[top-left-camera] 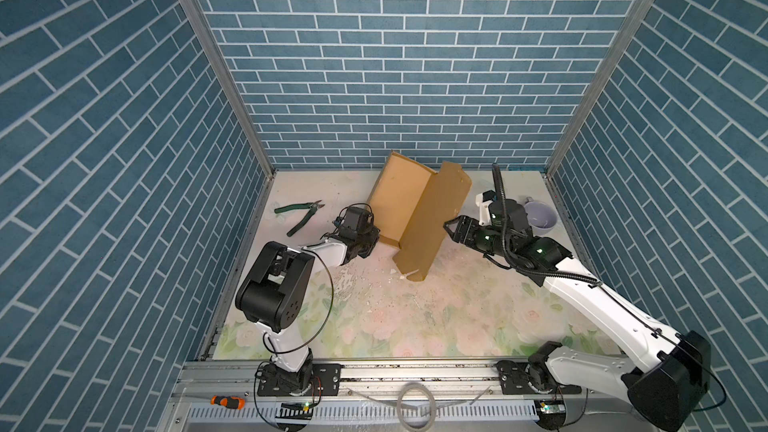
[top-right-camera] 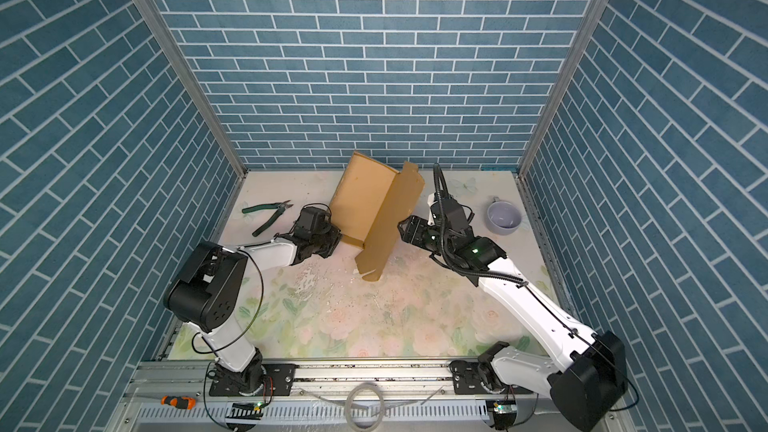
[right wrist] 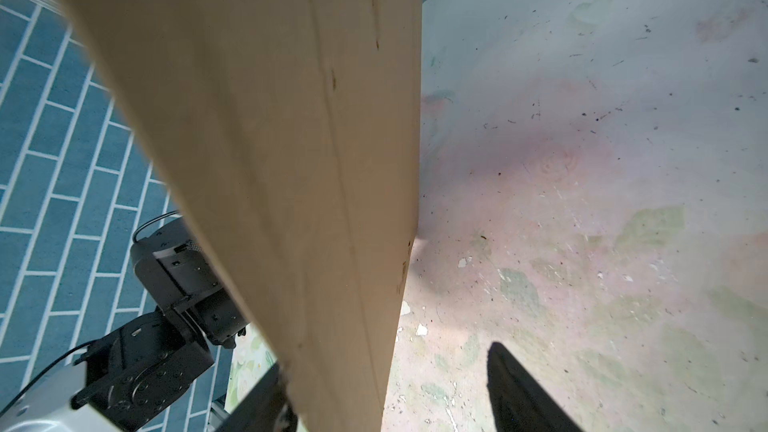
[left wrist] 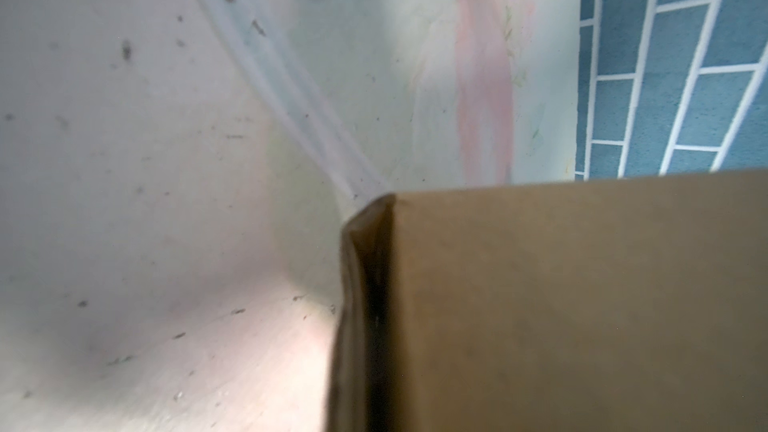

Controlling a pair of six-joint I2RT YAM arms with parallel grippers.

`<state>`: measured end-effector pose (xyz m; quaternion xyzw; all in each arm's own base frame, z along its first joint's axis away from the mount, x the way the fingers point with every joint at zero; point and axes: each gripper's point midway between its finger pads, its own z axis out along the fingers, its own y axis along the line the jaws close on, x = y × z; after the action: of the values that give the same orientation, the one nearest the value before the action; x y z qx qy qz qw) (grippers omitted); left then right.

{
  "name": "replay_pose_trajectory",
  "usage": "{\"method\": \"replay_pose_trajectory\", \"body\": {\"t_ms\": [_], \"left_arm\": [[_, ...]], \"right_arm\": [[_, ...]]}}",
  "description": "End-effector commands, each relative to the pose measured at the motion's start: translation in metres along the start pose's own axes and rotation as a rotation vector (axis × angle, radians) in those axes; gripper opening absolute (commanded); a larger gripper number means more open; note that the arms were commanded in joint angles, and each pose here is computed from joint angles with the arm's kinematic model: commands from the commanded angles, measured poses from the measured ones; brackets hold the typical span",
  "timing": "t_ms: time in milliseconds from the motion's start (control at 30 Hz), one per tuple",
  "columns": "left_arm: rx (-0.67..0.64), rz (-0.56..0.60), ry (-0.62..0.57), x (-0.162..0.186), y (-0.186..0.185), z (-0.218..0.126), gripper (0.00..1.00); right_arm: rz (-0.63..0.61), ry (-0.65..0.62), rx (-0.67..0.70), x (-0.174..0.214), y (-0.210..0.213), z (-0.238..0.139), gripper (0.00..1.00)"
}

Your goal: Fold the paper box

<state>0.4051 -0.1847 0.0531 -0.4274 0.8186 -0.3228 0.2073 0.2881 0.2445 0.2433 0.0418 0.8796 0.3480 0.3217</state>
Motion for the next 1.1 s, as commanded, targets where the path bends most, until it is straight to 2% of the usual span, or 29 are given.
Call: {"method": "replay_pose_trajectory", "body": {"t_ms": [0, 100, 233, 333, 433, 800, 967, 1067], "left_arm": [[-0.009, -0.031, -0.008, 0.003, 0.004, -0.005, 0.00], [0.016, -0.054, -0.006, 0.006, -0.002, -0.007, 0.00], [0.038, -0.050, 0.008, 0.015, -0.012, -0.011, 0.02], [0.046, -0.068, 0.008, 0.018, -0.013, -0.014, 0.04], [0.050, -0.081, 0.009, 0.018, -0.012, -0.015, 0.08], [0.123, -0.074, 0.030, 0.021, -0.035, -0.029, 0.32], [0.126, -0.074, 0.046, 0.025, -0.030, -0.033, 0.38], [0.124, -0.053, 0.059, 0.028, -0.028, -0.041, 0.43]], "right_arm": [[-0.039, -0.080, 0.000, -0.025, 0.020, -0.003, 0.68], [-0.070, -0.073, 0.031, -0.028, 0.017, 0.010, 0.64], [-0.116, -0.065, 0.084, -0.035, 0.015, 0.025, 0.52], [-0.157, -0.070, 0.114, -0.044, 0.017, 0.028, 0.41], [-0.195, -0.063, 0.142, -0.049, 0.019, 0.026, 0.36], [-0.253, -0.022, 0.157, -0.052, 0.025, 0.032, 0.13], [-0.285, -0.002, 0.183, -0.056, 0.022, 0.037, 0.01], [-0.302, 0.012, 0.203, -0.060, 0.019, 0.040, 0.00]]}}
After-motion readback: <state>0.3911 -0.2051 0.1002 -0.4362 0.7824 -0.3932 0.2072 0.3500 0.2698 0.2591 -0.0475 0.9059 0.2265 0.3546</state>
